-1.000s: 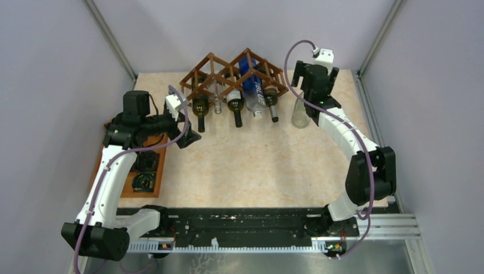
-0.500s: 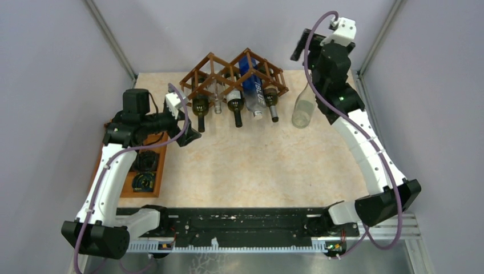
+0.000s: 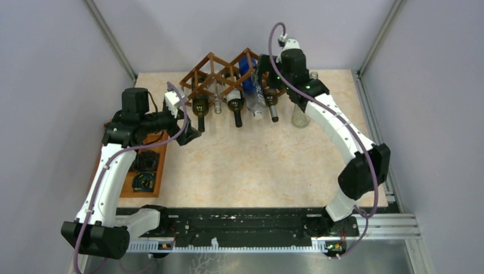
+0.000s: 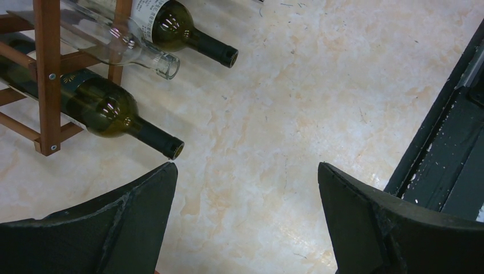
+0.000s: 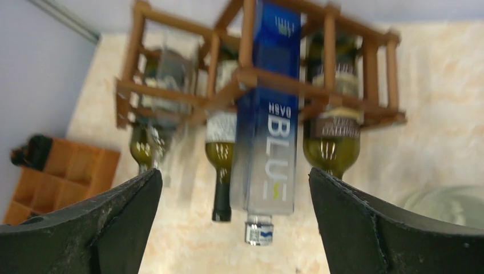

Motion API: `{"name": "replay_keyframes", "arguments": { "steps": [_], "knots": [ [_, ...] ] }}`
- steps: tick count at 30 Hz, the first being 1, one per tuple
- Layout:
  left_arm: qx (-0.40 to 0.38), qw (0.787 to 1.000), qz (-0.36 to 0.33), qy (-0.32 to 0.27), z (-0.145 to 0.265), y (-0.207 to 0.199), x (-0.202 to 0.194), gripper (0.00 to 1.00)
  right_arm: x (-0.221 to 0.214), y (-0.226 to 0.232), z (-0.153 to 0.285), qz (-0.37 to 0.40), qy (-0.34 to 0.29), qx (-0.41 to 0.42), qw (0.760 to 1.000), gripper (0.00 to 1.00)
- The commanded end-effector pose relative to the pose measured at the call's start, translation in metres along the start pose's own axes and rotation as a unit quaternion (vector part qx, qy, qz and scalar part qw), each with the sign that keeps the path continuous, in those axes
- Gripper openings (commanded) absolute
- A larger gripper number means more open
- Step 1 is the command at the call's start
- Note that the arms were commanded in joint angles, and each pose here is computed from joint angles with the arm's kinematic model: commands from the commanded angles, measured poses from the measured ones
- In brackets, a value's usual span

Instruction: Take the wine bottle off the wine rack

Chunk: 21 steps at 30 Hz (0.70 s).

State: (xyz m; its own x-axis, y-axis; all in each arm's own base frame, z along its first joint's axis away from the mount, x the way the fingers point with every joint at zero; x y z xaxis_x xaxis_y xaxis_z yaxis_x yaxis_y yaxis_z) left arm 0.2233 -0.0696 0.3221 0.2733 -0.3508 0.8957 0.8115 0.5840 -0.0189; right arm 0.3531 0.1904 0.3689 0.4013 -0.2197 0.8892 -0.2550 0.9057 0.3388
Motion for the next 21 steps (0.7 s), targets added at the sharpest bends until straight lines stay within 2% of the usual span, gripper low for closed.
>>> {"name": "replay_keyframes", "arguments": {
  "steps": [1, 13, 21],
  "knots": [
    [0.008, 1.0, -0.018, -0.02, 0.008, -0.003, 0.013, 0.99, -0.019, 0.005, -0.014, -0.023, 0.04, 0.025, 0.999, 0.99],
    [0.009, 0.999, -0.025, -0.02, 0.011, -0.003, 0.015, 0.99, -0.073, -0.012, -0.072, -0.039, 0.12, 0.01, 0.992, 0.99],
    [0.008, 0.999, -0.028, -0.015, 0.009, -0.003, 0.011, 0.99, -0.094, -0.027, -0.096, -0.066, 0.144, 0.01, 0.987, 0.98]
  ]
}}
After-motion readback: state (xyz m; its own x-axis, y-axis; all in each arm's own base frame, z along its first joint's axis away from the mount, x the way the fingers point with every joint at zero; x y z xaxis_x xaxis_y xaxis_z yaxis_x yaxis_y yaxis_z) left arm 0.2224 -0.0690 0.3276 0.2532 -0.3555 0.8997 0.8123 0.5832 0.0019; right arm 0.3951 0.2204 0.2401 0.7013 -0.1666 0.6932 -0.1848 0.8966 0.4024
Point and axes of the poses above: each gripper's point midway between its finger pads, its own z axis back along the fingers, its own y axis along the line the jaws close on, x = y × z, the point moved 10 cm from there along z, back along the fingers
